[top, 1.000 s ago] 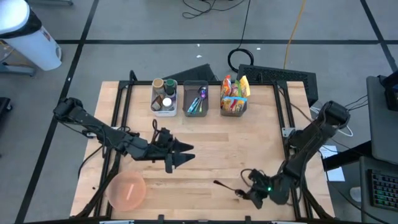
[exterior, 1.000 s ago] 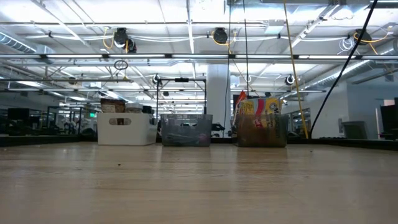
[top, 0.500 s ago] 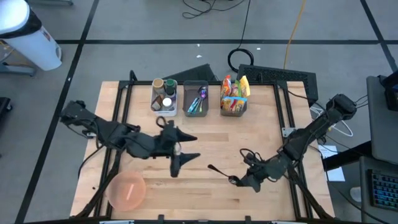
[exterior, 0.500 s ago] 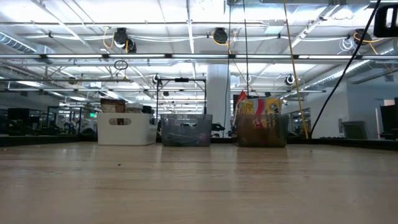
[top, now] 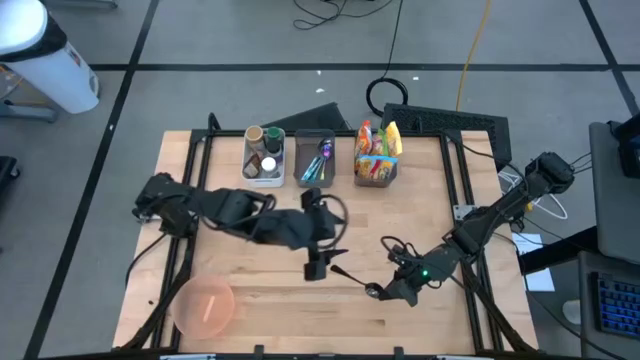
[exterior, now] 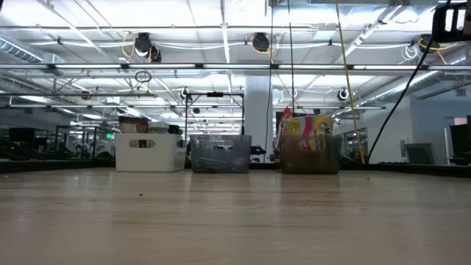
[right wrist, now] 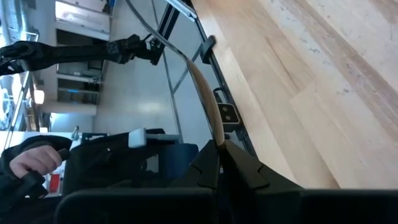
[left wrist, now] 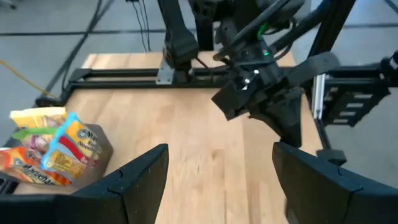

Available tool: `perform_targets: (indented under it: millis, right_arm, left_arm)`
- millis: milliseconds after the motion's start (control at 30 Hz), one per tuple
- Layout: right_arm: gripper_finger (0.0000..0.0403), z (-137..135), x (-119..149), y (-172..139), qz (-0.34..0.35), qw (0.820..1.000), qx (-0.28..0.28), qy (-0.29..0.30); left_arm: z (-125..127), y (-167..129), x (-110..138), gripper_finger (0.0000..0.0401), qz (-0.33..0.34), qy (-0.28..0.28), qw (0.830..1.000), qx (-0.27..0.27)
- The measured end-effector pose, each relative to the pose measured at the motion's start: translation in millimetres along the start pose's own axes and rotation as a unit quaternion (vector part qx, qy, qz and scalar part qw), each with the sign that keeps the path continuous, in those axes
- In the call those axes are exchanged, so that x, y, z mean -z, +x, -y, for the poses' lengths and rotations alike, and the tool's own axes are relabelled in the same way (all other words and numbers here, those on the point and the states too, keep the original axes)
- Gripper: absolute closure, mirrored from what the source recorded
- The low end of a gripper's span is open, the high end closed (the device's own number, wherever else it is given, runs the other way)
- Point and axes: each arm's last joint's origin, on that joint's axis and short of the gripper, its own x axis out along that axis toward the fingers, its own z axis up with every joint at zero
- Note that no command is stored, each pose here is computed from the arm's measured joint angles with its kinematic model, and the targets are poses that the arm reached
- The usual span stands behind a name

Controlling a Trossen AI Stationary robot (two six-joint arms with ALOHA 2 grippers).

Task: Pick & Place Food Item
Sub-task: Put the black spoon into the left black bin

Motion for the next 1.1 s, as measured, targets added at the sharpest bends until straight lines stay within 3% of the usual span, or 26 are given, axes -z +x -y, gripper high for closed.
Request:
perform_targets:
  millis: [467, 900, 1100]
  right_arm:
    - [0.0403, 7, -19, 1, -0.037, 0.999, 0.002, 0.003]
    - [0.0403, 20, -65, -5, -0.043, 0.999, -0.009, 0.019]
    - [0.0403, 16, -78, -7, -0.013, 0.999, -0.042, 0.009]
  left_arm:
    - [-10, 14, -1, 0.0105, -0.029, 0.104, 0.994, 0.03]
    - [-11, 13, 10, 0.0105, -0.087, 0.108, 0.989, 0.047]
    - [-18, 14, 15, 0.0105, -0.117, 0.111, 0.986, 0.04]
